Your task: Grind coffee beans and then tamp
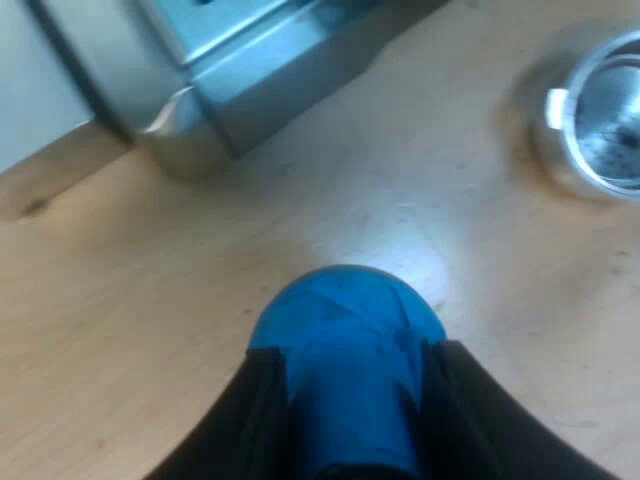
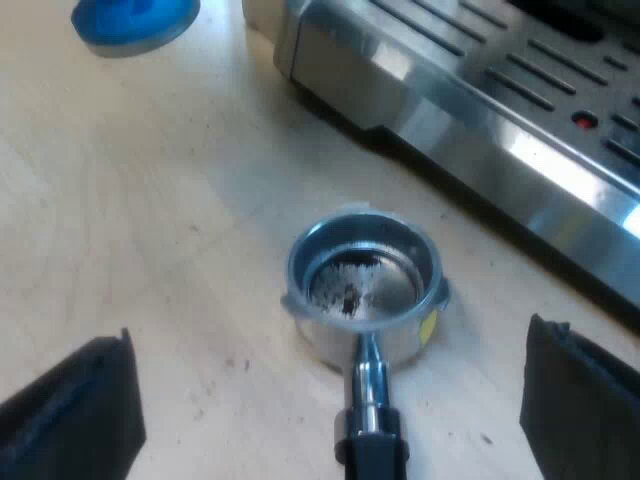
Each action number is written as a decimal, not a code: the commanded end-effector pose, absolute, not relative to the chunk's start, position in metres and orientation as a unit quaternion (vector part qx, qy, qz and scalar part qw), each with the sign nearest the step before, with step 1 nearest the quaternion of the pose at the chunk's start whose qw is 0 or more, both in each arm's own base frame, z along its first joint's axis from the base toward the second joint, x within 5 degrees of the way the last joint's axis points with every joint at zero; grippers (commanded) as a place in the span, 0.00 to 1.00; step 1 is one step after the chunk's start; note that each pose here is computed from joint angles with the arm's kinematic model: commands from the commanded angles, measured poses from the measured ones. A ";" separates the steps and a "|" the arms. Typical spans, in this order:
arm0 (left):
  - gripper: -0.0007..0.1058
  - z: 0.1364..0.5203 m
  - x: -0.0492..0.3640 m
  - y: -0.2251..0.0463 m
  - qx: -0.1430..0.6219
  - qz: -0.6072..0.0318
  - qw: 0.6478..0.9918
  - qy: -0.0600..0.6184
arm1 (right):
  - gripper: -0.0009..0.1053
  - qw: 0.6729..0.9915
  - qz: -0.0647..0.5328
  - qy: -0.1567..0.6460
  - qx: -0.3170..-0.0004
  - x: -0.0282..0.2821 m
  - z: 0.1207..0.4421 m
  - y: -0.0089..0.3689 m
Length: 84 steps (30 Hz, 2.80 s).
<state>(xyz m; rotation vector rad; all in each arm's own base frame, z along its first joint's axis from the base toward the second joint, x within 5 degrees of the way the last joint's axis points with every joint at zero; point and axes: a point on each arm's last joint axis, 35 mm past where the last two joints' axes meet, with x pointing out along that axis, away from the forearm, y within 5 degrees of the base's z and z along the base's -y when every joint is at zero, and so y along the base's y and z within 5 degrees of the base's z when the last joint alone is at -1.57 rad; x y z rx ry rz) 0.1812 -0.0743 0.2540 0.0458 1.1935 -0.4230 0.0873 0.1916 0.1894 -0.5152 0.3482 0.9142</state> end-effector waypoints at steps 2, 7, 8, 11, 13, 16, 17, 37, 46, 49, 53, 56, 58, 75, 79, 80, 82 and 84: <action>0.01 0.256 0.172 -0.093 0.045 -0.237 0.797 0.554 | 0.76 0.847 0.454 0.150 -0.232 0.083 0.177 0.183; 0.01 0.260 0.164 -0.109 0.059 -0.268 0.791 0.547 | 0.76 0.844 0.452 0.161 -0.241 0.079 0.163 0.175; 0.01 0.262 0.164 -0.111 0.061 -0.271 0.791 0.545 | 0.76 0.843 0.452 0.161 -0.242 0.079 0.161 0.173; 0.01 0.275 0.166 -0.118 0.063 -0.288 0.799 0.524 | 0.76 0.842 0.452 0.164 -0.244 0.077 0.155 0.169; 0.01 0.286 0.169 -0.123 0.060 -0.298 0.806 0.507 | 0.76 0.843 0.452 0.163 -0.242 0.076 0.152 0.166; 0.01 0.294 0.172 -0.126 0.053 -0.309 0.807 0.500 | 0.76 0.844 0.452 0.161 -0.241 0.076 0.151 0.166; 0.01 0.295 0.173 -0.127 0.052 -0.312 0.806 0.500 | 0.76 0.844 0.452 0.161 -0.241 0.076 0.151 0.166; 0.01 0.298 0.171 -0.162 0.080 -0.373 0.795 0.472 | 0.76 0.844 0.452 0.161 -0.241 0.076 0.151 0.166; 0.01 0.272 0.186 -0.176 0.092 -0.359 0.777 0.508 | 0.76 0.844 0.452 0.161 -0.241 0.076 0.151 0.166; 0.01 0.267 0.189 -0.178 0.093 -0.358 0.775 0.512 | 0.76 0.844 0.452 0.161 -0.241 0.076 0.151 0.166; 0.01 0.262 0.191 -0.180 0.096 -0.354 0.771 0.520 | 0.76 0.844 0.452 0.161 -0.241 0.076 0.151 0.166; 0.01 0.257 0.193 -0.182 0.100 -0.350 0.768 0.527 | 0.76 0.844 0.452 0.161 -0.241 0.076 0.151 0.166; 0.01 0.254 0.195 -0.183 0.101 -0.350 0.766 0.529 | 0.76 0.844 0.452 0.161 -0.241 0.076 0.151 0.166; 0.01 0.222 0.208 -0.195 0.113 -0.340 0.746 0.561 | 0.76 0.844 0.452 0.161 -0.241 0.076 0.151 0.166; 0.01 0.220 0.209 -0.196 0.112 -0.342 0.744 0.564 | 0.76 0.844 0.452 0.161 -0.241 0.076 0.151 0.166; 0.01 0.219 0.209 -0.196 0.113 -0.342 0.743 0.564 | 0.76 0.844 0.452 0.161 -0.241 0.076 0.151 0.166; 0.01 0.213 0.211 -0.198 0.120 -0.342 0.737 0.571 | 0.76 0.844 0.452 0.161 -0.241 0.076 0.151 0.166; 0.01 0.211 0.211 -0.198 0.121 -0.341 0.735 0.573 | 0.76 0.844 0.452 0.161 -0.241 0.076 0.151 0.166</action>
